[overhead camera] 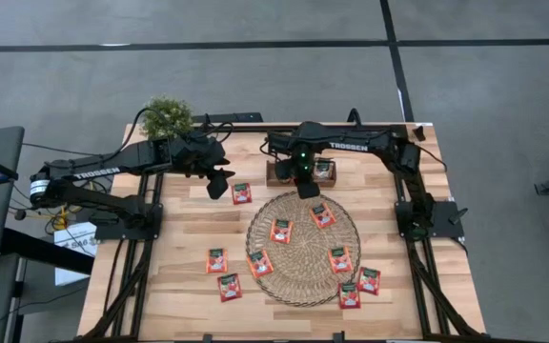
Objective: Pick & Place Tea
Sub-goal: Put the red tea bag into the middle section of the wooden organizer
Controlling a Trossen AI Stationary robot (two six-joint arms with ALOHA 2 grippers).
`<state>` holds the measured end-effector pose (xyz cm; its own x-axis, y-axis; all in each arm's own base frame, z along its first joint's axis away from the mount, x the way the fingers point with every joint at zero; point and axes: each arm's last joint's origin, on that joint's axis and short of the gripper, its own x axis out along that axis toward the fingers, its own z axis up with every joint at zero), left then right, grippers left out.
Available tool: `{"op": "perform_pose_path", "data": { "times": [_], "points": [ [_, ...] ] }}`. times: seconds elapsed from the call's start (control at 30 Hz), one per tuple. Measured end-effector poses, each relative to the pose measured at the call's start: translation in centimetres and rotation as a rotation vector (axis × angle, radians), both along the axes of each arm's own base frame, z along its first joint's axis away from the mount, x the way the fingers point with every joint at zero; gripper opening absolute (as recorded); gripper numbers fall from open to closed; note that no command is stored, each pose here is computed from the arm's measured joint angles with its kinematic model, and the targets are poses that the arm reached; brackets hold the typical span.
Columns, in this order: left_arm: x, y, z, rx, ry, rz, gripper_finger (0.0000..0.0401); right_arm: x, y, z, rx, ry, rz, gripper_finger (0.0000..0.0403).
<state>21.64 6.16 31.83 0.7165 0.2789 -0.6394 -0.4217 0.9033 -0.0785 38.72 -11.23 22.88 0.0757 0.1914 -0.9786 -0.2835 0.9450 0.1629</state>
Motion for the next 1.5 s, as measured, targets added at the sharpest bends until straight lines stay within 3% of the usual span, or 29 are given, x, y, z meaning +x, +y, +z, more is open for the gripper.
{"op": "perform_pose_path", "data": {
  "times": [0.47, 0.8, 1.0, 1.23, 1.5],
  "points": [
    [0.0, 0.0, 0.0, 0.004, 0.001, 0.006, 0.0182, -0.3, 0.3, -2.0, 0.058, 0.014, -0.026, 0.0075],
    [0.0, 0.1, 0.0, 0.003, 0.0, 0.022, 0.0182, 0.0, -0.7, -2.0, -0.034, -0.022, -0.04, 0.0075],
    [0.0, 0.1, 0.0, -0.005, -0.003, 0.029, 0.0182, -0.4, -1.7, -2.0, -0.032, -0.017, -0.068, 0.0075],
    [0.0, 0.1, 0.0, -0.005, -0.004, 0.029, 0.0182, -0.3, -0.1, -2.0, 0.05, 0.007, -0.027, 0.0075],
    [0.0, 0.1, 0.0, -0.005, -0.004, 0.029, 0.0182, -0.1, 0.1, -3.0, 0.02, -0.023, -0.014, 0.0075]
  ]
}}
